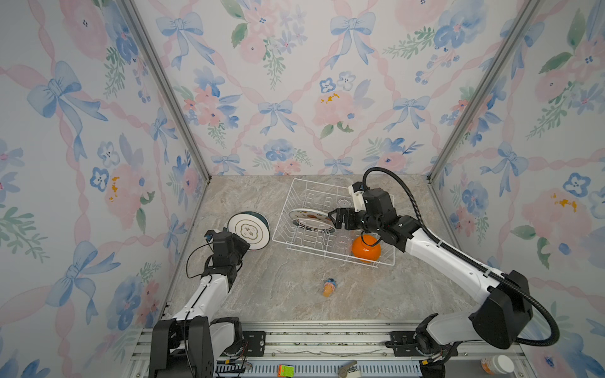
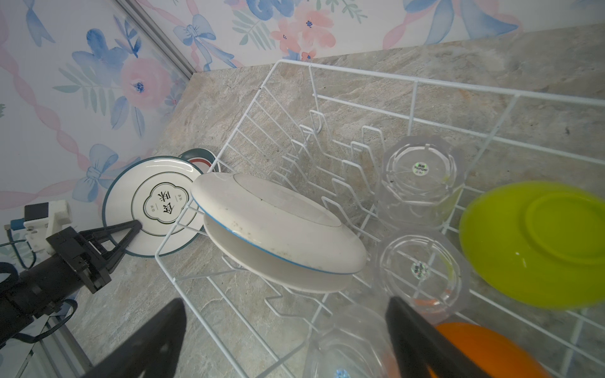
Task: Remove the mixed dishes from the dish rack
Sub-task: 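Lower the plate onto the green-rimmed plate with the left gripper while the right reaches rackward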
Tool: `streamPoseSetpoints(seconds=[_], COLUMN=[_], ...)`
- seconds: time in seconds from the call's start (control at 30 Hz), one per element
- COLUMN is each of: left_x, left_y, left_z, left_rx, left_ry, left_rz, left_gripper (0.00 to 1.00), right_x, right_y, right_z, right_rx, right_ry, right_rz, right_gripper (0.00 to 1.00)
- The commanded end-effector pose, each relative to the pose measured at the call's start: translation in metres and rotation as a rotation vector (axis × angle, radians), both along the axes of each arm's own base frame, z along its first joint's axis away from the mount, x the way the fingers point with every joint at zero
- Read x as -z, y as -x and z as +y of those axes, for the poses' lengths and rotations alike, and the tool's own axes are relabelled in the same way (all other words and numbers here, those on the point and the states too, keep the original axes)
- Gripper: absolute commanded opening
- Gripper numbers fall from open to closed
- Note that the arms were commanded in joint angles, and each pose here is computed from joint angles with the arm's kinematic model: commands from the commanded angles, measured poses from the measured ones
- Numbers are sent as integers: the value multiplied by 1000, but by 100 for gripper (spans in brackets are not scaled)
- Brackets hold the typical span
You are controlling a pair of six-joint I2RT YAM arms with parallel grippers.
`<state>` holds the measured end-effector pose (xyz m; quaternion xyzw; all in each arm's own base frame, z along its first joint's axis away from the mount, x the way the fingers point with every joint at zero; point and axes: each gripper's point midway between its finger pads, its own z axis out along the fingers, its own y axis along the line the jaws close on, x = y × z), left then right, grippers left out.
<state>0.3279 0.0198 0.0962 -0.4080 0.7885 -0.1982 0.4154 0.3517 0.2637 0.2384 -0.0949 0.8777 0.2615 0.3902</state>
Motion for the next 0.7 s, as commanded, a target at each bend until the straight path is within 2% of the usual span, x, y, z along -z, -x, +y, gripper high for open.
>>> streamPoseSetpoints(seconds=[0.0, 0.47, 0.53, 0.6, 0.67], left_x=[-3, 8, 8, 8, 7], left_y=[-4, -5, -5, -4, -5], left_z=[5, 14, 15, 15, 15], left_rx=[-6, -16, -17, -19, -15], left_ry=[-5, 15, 21, 21, 20], left_rz=[-30, 7, 6, 5, 4], left_gripper=[0, 0, 6, 19, 19], right_x=[-5, -2, 0, 0, 0], right_y=[-2, -4, -3, -2, -1], right_z=[9, 19, 19, 19, 19], right_rx=[-15, -41, -42, -42, -43], right_ry=[-5, 13, 19, 22, 27], right_rz=[5, 15, 19, 18, 16], right_gripper=[97, 97, 97, 97, 97])
